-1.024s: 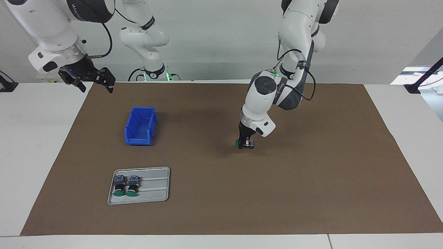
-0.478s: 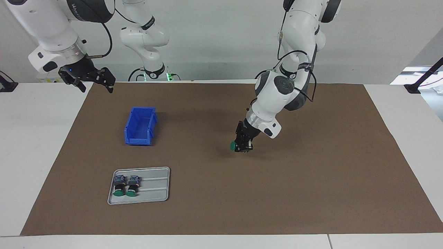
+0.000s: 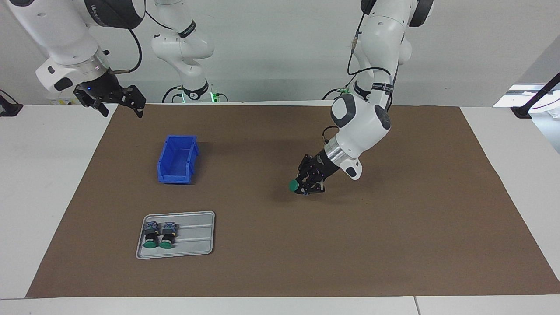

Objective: Place and press button with both arms

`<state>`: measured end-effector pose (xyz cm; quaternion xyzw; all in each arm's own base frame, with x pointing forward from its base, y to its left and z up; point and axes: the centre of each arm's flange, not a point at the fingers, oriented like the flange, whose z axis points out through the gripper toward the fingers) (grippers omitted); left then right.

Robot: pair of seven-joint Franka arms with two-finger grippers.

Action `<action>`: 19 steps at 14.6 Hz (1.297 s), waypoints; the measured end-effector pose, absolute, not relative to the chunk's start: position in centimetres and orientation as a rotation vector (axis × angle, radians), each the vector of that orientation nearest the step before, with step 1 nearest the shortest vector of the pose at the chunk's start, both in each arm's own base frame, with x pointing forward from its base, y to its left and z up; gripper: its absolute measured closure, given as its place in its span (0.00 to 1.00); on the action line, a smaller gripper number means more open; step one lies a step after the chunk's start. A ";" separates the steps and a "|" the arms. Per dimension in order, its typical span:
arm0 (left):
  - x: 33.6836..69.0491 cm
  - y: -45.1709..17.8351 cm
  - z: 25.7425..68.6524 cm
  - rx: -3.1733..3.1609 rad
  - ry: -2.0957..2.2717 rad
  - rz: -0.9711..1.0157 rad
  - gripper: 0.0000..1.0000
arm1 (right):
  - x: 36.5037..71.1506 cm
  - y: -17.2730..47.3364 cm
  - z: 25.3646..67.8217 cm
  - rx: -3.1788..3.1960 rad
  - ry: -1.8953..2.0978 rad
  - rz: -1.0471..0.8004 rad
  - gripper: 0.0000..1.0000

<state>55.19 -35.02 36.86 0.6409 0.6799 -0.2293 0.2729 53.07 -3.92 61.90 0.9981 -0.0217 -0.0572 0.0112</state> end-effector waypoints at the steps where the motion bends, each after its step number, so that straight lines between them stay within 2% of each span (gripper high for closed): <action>1: 54.6 -35.0 36.6 1.746 1.782 -0.653 0.67 | 53.1 -3.9 61.9 3.113 -0.068 -0.178 0.00; 6: 52.1 -34.7 36.7 1.853 1.590 -0.846 0.67 | 53.1 -3.9 61.9 3.113 -0.068 -0.178 0.00; 11: 52.3 -32.4 35.1 1.735 1.542 -0.971 0.67 | 53.1 -3.9 61.9 3.113 -0.068 -0.178 0.00; 15: 53.5 -28.2 33.4 1.612 1.514 -1.009 0.67 | 53.1 -3.9 61.9 3.113 -0.068 -0.178 0.00; 19: 52.4 -25.3 30.0 1.512 1.460 -0.999 0.67 | 53.1 -3.9 61.9 3.113 -0.068 -0.178 0.00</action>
